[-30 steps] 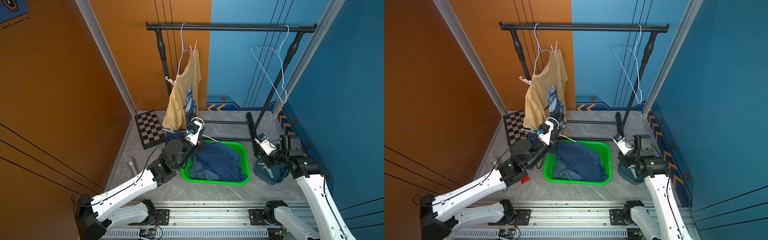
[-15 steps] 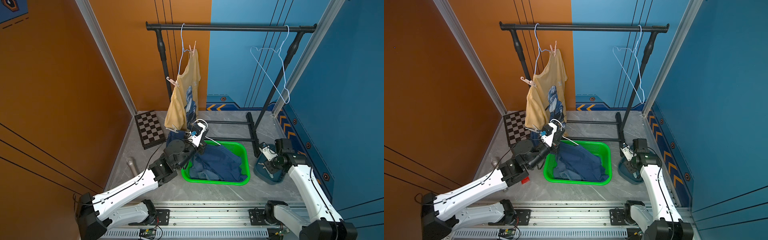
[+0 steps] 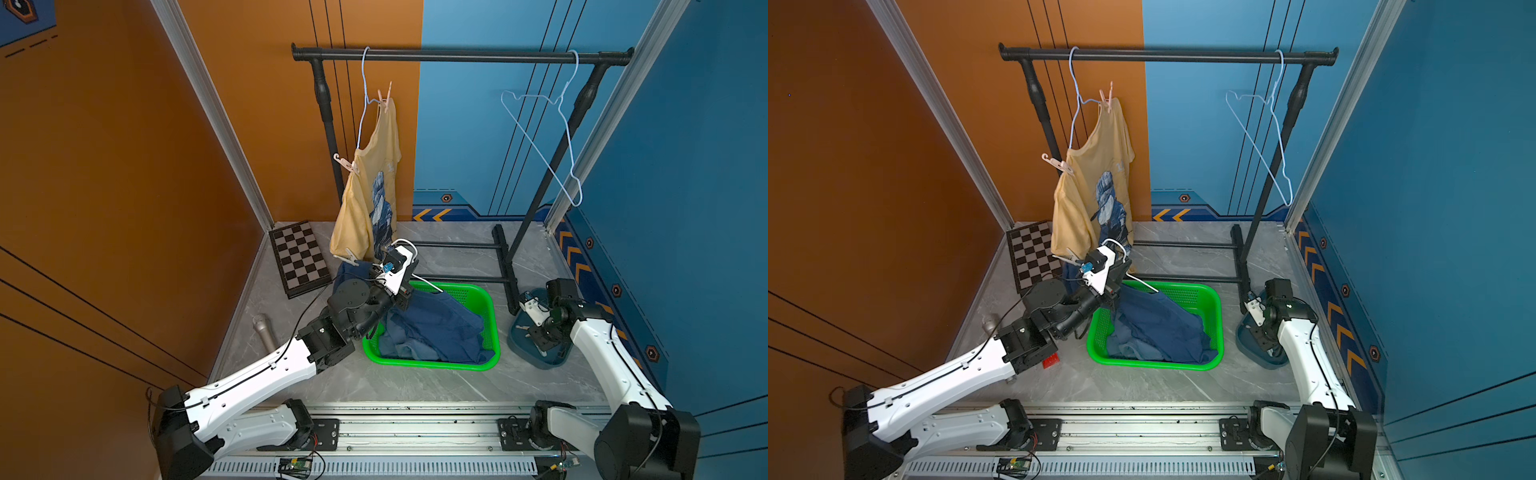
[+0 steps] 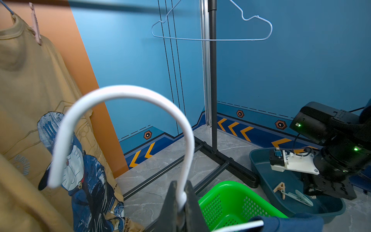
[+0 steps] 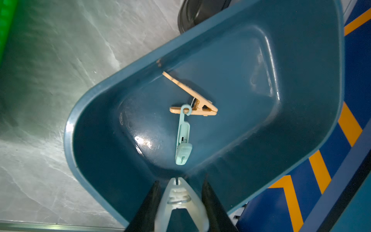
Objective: Remove the clothespins securing t-shirts to the hanger
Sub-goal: Place the clothespin in the storage box, then adjust the hanger.
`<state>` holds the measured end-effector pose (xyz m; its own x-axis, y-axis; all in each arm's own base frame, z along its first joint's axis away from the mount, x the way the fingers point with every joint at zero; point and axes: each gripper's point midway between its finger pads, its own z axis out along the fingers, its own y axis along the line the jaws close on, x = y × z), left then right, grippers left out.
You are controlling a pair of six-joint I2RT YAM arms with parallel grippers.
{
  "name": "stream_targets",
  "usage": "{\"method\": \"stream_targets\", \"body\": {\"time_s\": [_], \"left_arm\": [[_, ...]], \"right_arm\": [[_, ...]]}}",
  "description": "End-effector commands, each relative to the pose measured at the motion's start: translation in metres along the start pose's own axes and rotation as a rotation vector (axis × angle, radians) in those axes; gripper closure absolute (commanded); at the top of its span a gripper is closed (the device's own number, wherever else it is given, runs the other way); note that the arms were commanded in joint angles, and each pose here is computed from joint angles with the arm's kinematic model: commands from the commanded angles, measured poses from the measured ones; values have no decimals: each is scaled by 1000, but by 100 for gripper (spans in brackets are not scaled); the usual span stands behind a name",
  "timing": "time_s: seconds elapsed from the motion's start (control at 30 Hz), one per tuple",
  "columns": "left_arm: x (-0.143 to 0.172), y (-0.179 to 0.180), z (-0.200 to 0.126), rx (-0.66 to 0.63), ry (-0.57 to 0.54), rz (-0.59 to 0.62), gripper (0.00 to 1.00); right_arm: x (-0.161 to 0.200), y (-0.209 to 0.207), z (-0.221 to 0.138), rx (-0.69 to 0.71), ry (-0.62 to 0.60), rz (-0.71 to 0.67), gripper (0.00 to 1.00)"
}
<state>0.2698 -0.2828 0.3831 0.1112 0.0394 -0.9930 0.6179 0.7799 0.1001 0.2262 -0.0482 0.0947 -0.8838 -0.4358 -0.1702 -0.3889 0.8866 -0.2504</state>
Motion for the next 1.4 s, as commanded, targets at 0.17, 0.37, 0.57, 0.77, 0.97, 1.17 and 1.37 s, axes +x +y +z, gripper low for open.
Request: {"method": "stream_targets", "body": {"time_s": [0.17,0.37,0.57,0.77,0.97,1.17,1.37], "left_arm": [[-16,-2,-4,12,-52,-14,100],[-17,-2,-3,10,-53,-15,100],[-19,1,-3,-5,-57,-6,100],[-17,6,-6,-23,-54,-37,100],[-18,9,-6,-40,-53,-51,100],[-28,6,0,-13,-36,-80,100],[-42,1,9,11,-2,-90,100]], "right_arm": [[10,3,16,-1,35,5,59],[8,5,21,-3,34,8,51],[-3,-1,9,37,-15,5,45],[-49,-4,-45,106,-240,-6,40],[-105,19,-141,53,-620,-21,36],[-139,68,-226,-62,-946,-126,32],[-153,125,-284,-283,-1161,-233,30]]}}
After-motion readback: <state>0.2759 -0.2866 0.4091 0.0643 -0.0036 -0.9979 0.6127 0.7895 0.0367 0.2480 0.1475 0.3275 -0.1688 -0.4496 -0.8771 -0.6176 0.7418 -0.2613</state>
